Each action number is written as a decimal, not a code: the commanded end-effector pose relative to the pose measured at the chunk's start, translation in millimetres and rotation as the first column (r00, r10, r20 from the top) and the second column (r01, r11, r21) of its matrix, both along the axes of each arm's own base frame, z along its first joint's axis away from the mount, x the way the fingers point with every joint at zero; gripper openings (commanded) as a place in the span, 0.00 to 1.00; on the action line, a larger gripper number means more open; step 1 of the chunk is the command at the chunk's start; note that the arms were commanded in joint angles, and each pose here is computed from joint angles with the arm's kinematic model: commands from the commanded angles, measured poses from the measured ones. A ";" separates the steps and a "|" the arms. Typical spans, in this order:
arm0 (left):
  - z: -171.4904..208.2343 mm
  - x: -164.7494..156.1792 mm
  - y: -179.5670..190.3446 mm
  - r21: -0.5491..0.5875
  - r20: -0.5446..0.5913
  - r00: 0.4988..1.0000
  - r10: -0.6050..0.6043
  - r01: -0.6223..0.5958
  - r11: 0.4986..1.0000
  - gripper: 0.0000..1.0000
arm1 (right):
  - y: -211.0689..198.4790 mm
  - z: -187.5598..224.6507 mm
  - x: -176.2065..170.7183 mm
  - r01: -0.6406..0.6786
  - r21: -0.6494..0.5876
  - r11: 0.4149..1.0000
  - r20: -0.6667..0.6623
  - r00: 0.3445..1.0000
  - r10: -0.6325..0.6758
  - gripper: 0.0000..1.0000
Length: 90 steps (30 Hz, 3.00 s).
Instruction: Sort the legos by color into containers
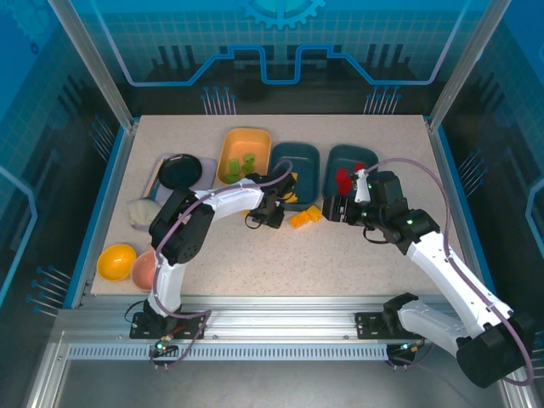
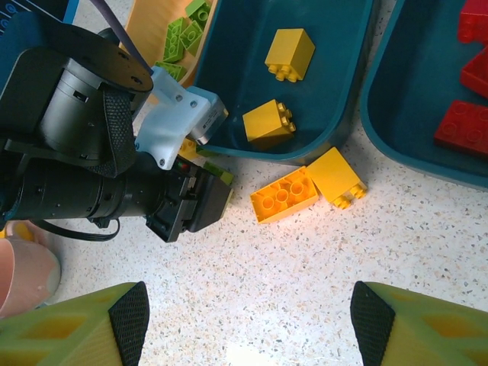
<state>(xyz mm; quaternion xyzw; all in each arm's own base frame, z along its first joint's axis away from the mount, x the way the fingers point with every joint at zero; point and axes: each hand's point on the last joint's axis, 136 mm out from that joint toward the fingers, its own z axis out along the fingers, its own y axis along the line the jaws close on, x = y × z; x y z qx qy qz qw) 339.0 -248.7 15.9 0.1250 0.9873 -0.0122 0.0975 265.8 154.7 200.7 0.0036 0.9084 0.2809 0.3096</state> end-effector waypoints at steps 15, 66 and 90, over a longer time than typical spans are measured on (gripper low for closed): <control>126.6 18.7 47.1 -0.194 0.087 0.954 0.289 -0.268 0.944 0.30 | 45.4 27.7 9.3 -0.162 -0.065 0.985 0.086 0.982 0.168 0.72; 151.6 -23.0 155.8 -0.473 -0.164 0.589 0.791 -0.751 0.461 0.78 | 214.3 -105.1 57.0 -0.695 -0.571 0.437 -0.250 0.654 0.714 0.91; 155.5 -134.4 176.8 -0.489 -0.192 0.550 0.813 -0.772 0.406 0.77 | 251.2 -176.1 96.9 -0.659 -0.678 0.327 -0.313 0.661 0.682 0.92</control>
